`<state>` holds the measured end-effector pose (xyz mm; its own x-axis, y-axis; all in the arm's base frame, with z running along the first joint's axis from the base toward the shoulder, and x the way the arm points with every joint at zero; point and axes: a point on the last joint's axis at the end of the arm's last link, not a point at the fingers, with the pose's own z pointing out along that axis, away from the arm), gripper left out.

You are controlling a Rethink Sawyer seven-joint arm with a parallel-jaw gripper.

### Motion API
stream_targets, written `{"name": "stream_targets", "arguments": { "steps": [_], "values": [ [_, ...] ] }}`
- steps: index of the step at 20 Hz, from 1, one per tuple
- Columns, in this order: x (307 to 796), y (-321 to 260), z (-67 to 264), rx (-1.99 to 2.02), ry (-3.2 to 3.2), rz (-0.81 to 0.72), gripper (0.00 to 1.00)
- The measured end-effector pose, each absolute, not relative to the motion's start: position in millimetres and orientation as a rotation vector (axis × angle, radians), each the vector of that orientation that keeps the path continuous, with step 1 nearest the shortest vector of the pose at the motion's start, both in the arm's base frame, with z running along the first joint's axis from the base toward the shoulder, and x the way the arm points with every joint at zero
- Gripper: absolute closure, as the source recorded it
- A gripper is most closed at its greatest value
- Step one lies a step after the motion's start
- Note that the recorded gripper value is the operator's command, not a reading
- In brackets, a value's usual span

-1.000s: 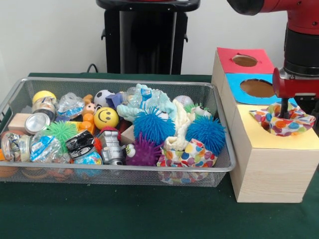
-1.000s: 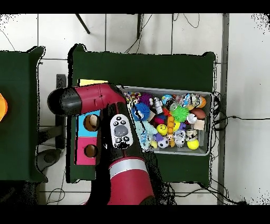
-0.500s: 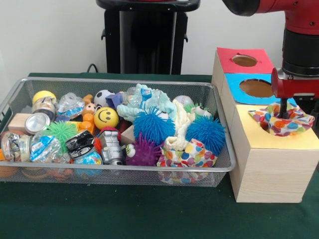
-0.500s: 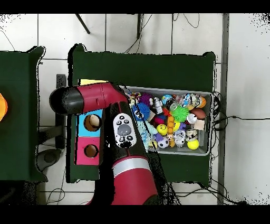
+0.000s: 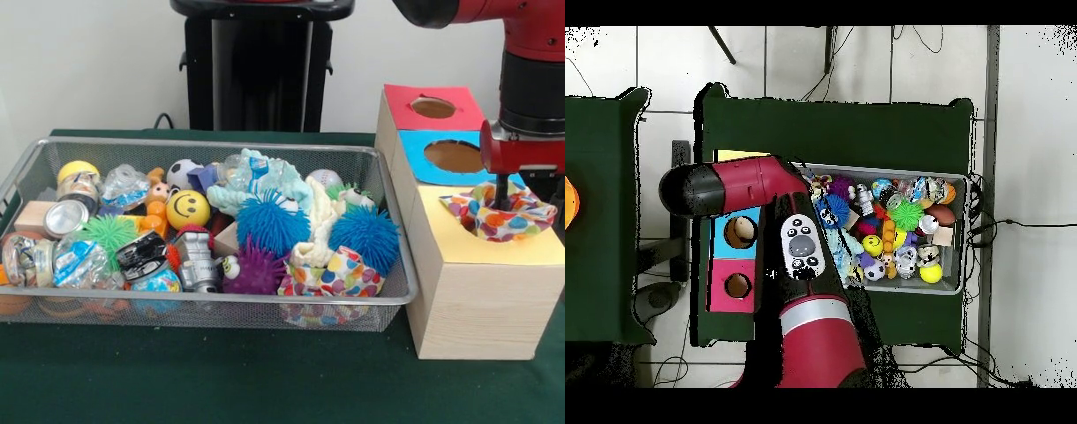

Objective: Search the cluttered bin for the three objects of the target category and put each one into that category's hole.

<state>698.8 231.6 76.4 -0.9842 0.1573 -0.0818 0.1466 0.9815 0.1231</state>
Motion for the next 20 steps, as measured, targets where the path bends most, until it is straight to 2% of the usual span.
{"name": "stream_targets", "arguments": {
  "steps": [20],
  "values": [
    [701.3,228.9,84.1,0.238,3.041,0.183,0.0]
  ]
}}
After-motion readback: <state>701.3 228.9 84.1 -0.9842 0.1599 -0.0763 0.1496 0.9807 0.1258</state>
